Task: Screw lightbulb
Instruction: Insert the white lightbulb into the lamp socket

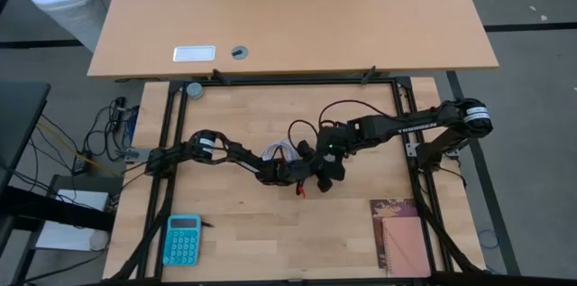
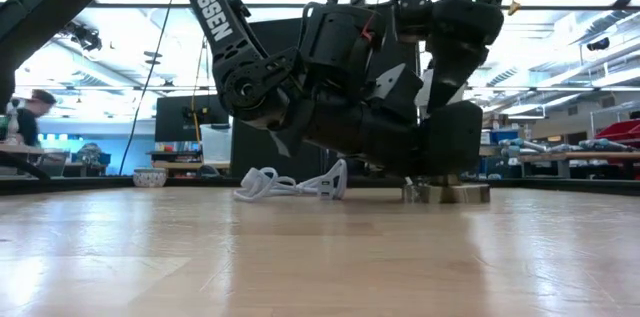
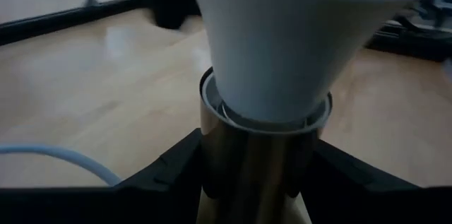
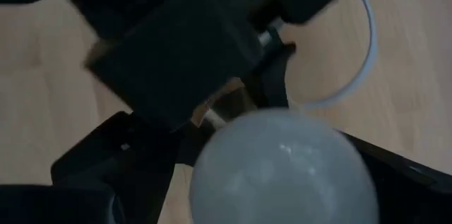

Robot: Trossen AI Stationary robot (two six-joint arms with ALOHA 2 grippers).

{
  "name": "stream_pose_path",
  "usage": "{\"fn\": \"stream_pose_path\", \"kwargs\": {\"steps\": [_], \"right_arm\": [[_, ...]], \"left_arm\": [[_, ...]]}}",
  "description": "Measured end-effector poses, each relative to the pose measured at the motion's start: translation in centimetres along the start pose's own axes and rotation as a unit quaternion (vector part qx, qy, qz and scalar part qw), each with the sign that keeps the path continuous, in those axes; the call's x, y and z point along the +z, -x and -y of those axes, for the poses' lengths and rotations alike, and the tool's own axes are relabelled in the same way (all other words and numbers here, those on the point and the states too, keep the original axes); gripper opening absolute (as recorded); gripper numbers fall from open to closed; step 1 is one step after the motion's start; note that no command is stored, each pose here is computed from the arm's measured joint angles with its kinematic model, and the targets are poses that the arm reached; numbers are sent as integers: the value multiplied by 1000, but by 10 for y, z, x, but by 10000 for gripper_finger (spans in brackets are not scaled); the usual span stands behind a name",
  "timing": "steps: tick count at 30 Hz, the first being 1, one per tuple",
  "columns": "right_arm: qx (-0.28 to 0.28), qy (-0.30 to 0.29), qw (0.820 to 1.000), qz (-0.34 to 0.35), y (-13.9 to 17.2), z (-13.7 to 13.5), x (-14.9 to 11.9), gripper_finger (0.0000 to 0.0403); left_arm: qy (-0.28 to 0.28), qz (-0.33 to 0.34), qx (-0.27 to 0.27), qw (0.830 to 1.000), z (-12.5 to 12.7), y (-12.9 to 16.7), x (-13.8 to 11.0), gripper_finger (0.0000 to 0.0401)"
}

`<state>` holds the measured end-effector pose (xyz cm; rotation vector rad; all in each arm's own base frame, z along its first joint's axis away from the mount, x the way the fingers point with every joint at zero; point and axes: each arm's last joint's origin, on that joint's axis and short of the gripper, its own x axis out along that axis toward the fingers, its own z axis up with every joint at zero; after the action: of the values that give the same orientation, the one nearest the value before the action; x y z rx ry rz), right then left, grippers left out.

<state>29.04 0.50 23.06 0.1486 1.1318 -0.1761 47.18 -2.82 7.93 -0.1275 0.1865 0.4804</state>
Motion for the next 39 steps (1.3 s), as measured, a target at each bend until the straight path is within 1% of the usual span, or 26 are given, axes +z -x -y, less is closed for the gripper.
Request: {"fn": "stream_pose_path", "kwargs": {"steps": [4,8,10,13,15,19,23,27,31,36,39], "right_arm": [[8,53,999,8,5,0,0,351],[38,81,996,5,8,-1,-1,351],[41,96,995,-1,9,-2,-3,350],[43,132,990,-16,10,-4,-7,350],[55,156,986,-27,10,-7,-10,350],[62,212,975,-25,11,-18,-13,349],[42,272,961,-22,11,-25,-15,348],[41,313,949,-22,9,-29,-16,348],[44,342,938,-15,9,-29,-14,348],[58,371,927,-8,9,-31,-14,348],[59,379,923,-6,9,-31,-14,348]], "left_arm": [[-14,-6,-31,999,1,0,0,198],[-29,-17,-72,997,1,-1,0,198],[-37,-22,-98,994,1,-2,0,198],[-42,-31,-145,988,-2,-5,1,198],[-48,-36,-174,983,-4,-7,1,198],[-50,-43,-222,973,-11,-11,3,198],[-59,-48,-277,958,-16,-14,4,198],[-65,-55,-340,937,-21,-15,4,198],[-60,-65,-405,910,-28,-17,4,198],[-61,-69,-455,886,-31,-17,4,198],[-61,-72,-471,877,-33,-17,3,198]]}}
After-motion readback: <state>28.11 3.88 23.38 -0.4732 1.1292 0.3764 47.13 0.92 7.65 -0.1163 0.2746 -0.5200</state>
